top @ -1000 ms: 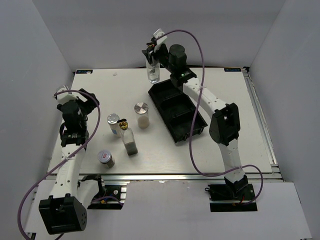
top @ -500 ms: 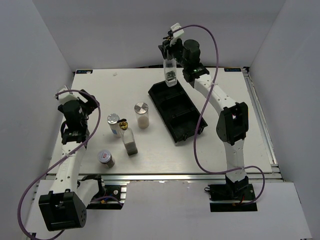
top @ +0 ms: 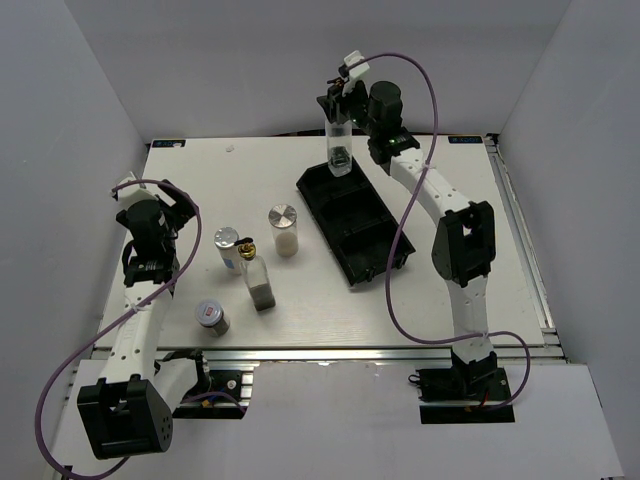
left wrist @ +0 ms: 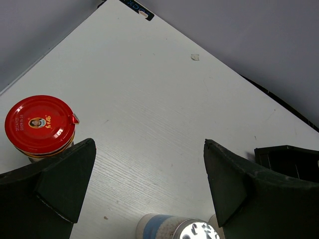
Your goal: Organize the condiment bottles
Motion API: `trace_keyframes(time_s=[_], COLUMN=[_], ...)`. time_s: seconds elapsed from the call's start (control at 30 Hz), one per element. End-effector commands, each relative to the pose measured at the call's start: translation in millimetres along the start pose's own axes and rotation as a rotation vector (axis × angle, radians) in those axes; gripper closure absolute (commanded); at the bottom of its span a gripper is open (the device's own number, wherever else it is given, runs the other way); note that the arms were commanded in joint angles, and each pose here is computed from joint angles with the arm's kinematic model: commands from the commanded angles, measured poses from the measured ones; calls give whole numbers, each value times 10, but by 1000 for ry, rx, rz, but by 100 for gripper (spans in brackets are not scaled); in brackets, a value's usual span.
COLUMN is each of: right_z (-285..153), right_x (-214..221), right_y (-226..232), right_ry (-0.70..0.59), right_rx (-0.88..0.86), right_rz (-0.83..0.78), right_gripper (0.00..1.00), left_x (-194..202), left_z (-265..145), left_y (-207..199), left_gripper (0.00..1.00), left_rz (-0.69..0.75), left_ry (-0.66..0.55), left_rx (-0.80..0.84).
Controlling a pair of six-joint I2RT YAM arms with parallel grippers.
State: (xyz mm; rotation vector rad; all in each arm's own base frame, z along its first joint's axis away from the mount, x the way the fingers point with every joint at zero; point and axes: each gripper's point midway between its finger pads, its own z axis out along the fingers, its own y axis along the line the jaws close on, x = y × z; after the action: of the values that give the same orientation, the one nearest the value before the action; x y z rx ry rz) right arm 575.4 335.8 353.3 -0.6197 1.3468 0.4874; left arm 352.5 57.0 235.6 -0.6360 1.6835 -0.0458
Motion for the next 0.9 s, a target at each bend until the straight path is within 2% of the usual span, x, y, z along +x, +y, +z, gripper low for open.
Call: trace_keyframes(time_s=[0.0, 0.53, 0.87], right_z=[-24, 40, 70], right_x=[-501, 101, 303], right_y=[-101, -132, -205], right_ry=[-175, -132, -102], right_rx=[-16, -120, -145], right_rz=[-36, -52, -71], right_gripper=[100, 100, 100], left_x=[-169, -185, -189], left_z=[-46, -52, -53], left_y=[-52, -35, -26], left_gripper=[2, 2, 2], left_rz=[-6, -1, 3], left_ry=[-40, -45, -46], left_rx=[7, -1, -6])
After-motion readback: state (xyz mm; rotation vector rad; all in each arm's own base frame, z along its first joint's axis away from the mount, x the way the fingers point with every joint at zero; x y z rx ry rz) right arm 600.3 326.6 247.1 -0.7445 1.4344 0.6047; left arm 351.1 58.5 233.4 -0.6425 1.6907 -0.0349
